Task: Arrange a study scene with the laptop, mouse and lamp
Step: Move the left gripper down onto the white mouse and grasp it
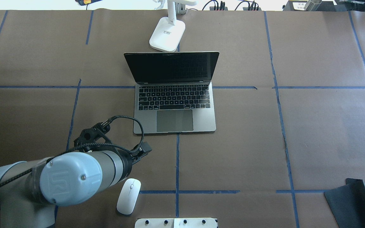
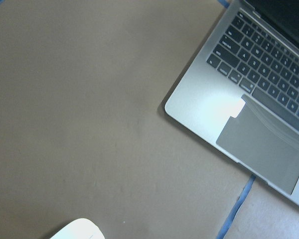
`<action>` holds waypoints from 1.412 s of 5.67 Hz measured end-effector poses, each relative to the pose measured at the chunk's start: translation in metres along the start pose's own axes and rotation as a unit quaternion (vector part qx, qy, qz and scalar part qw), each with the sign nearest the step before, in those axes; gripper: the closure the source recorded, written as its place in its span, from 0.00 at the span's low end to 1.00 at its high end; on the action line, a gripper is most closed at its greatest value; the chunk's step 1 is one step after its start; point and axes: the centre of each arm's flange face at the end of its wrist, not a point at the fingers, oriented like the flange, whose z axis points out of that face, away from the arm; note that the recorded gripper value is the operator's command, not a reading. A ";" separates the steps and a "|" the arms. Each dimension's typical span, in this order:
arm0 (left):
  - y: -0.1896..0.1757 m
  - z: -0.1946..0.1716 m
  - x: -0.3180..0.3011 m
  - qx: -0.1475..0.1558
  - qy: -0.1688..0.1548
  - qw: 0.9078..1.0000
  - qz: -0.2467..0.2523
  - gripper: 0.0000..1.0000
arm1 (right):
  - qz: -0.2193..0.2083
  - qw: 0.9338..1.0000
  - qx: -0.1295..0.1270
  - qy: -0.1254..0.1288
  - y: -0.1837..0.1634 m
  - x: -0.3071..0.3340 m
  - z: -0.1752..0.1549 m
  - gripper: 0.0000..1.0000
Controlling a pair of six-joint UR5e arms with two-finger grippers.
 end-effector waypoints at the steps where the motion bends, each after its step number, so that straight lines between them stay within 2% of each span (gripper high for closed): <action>1: 0.008 0.005 -0.010 0.001 -0.007 1.000 0.022 0.00 | -0.013 1.000 -0.006 0.014 0.011 -0.008 0.017 0.00; 2: 0.010 0.008 -0.024 -0.002 -0.017 0.997 0.075 0.00 | -0.019 0.999 -0.015 0.025 0.021 -0.012 0.033 0.00; 3: 0.004 0.007 -0.044 -0.006 -0.027 0.989 0.147 0.00 | -0.024 0.999 -0.020 0.029 0.030 -0.012 0.047 0.00; 4: -0.004 0.005 -0.063 -0.013 -0.024 0.980 0.196 0.00 | -0.027 0.999 -0.023 0.031 0.037 -0.015 0.060 0.00; 5: -0.007 0.004 -0.074 -0.023 -0.009 0.978 0.206 0.00 | -0.027 0.999 -0.025 0.038 0.046 -0.023 0.074 0.00; 6: -0.005 0.004 -0.079 -0.037 -0.004 0.979 0.202 0.00 | -0.022 0.998 -0.022 0.046 0.057 -0.034 0.089 0.09; 7: 0.000 0.004 -0.080 -0.052 -0.005 0.978 0.200 0.00 | -0.020 0.999 -0.016 0.046 0.065 -0.040 0.096 0.50; 8: 0.003 0.003 -0.080 -0.060 -0.005 0.978 0.198 0.00 | -0.019 0.999 -0.013 0.040 0.069 -0.040 0.095 0.99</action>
